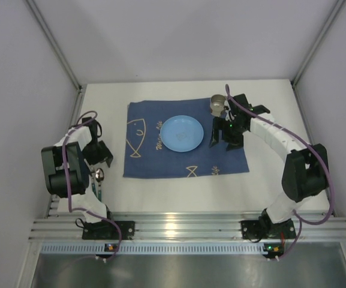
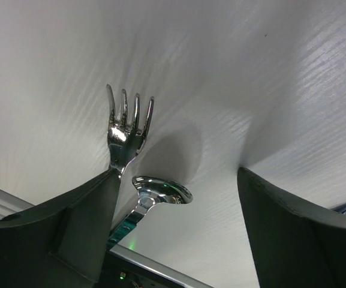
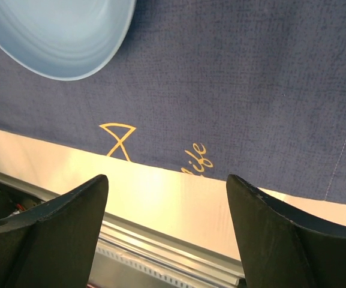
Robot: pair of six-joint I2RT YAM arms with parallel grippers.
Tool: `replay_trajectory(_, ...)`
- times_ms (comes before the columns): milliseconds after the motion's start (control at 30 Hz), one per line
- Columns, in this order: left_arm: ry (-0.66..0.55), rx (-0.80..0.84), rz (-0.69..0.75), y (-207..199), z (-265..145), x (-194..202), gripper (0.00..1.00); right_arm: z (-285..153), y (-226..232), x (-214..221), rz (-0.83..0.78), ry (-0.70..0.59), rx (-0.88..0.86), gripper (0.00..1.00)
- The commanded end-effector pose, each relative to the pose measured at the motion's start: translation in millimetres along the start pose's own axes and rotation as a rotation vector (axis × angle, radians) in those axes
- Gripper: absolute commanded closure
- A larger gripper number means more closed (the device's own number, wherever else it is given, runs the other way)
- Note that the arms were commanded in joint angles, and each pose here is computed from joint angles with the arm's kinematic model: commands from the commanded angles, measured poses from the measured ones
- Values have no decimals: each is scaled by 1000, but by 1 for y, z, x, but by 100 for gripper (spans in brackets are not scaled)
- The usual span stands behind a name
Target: Set the dinner table for one person
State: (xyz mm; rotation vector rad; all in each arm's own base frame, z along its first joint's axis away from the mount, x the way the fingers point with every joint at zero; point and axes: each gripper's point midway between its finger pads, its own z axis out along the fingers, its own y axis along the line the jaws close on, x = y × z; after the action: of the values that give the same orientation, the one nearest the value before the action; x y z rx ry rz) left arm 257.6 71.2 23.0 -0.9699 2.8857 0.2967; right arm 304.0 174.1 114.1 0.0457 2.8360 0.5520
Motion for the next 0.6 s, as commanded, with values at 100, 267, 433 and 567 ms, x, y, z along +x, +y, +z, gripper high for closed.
replay_trajectory(100,-53,-45,2,10,-2,-10,35,-22,-1,-10,-19,-94,-3,20)
replay_trajectory(267,-35,-45,6,10,3,-4,88,-30,-6,-9,-11,-111,11,20)
replay_trajectory(433,-36,16,5,-1,-4,-9,100,-37,-8,-8,-8,-126,17,20)
replay_trajectory(567,-54,208,-7,-30,-33,-14,100,-44,5,-7,-18,-131,-47,20)
